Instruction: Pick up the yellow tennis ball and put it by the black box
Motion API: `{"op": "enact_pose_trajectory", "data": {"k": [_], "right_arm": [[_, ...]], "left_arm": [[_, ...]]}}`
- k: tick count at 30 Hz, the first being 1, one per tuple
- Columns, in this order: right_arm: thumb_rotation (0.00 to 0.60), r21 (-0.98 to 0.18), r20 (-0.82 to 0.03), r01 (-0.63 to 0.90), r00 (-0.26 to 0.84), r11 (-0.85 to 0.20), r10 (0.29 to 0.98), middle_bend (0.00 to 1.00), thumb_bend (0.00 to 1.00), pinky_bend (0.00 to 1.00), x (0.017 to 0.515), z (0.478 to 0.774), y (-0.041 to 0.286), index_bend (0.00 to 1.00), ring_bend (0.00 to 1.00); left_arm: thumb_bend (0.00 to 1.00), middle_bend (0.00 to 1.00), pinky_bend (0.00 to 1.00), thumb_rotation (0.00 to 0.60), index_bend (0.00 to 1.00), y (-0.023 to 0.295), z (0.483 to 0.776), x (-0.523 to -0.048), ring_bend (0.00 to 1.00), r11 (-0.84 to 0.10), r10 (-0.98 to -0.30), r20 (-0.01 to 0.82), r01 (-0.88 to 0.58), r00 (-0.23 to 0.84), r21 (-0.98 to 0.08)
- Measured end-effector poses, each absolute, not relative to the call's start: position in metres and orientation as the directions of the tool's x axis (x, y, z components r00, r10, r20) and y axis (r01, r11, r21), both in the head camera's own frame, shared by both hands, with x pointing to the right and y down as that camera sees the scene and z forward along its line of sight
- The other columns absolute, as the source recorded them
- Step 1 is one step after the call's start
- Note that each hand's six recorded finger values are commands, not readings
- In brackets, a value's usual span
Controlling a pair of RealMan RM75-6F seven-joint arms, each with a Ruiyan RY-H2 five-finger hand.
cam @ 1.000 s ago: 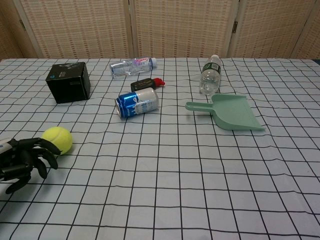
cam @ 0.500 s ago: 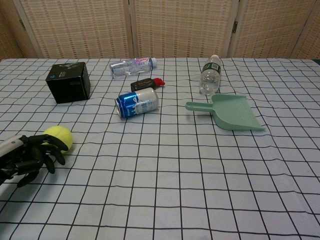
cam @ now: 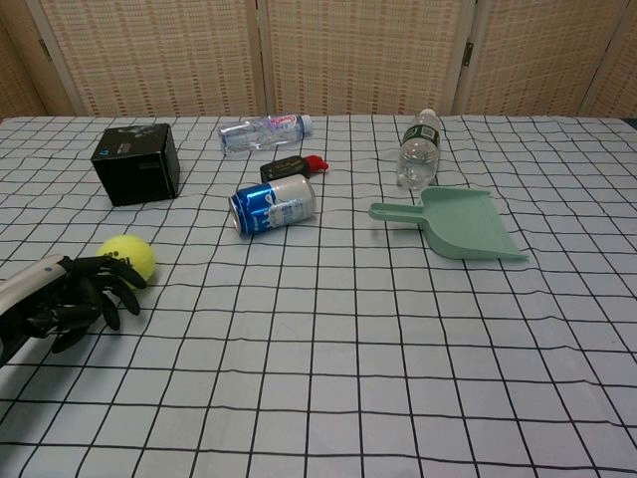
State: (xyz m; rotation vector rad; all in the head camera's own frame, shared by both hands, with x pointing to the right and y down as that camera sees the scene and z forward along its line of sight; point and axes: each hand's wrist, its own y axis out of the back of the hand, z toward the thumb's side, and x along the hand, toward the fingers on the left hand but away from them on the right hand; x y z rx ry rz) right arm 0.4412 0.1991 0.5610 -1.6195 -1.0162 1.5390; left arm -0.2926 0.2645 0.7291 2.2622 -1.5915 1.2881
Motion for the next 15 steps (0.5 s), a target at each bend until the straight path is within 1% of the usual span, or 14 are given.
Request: {"op": "enact_pose_trajectory", "data": {"k": [15], "right_arm": [[0.6,-0.877,-0.474,0.086,-0.005,-0.472,0.88,0.04,0.31,0.01,0.442,0.562,0.198,0.18,0.0]], "left_arm": [[0.96,0.47,0.84,0.6,0.41,0.244,0.738,-0.282,0.51,-0.466,-0.756,0.646,-0.779,0.105,-0.419]]}}
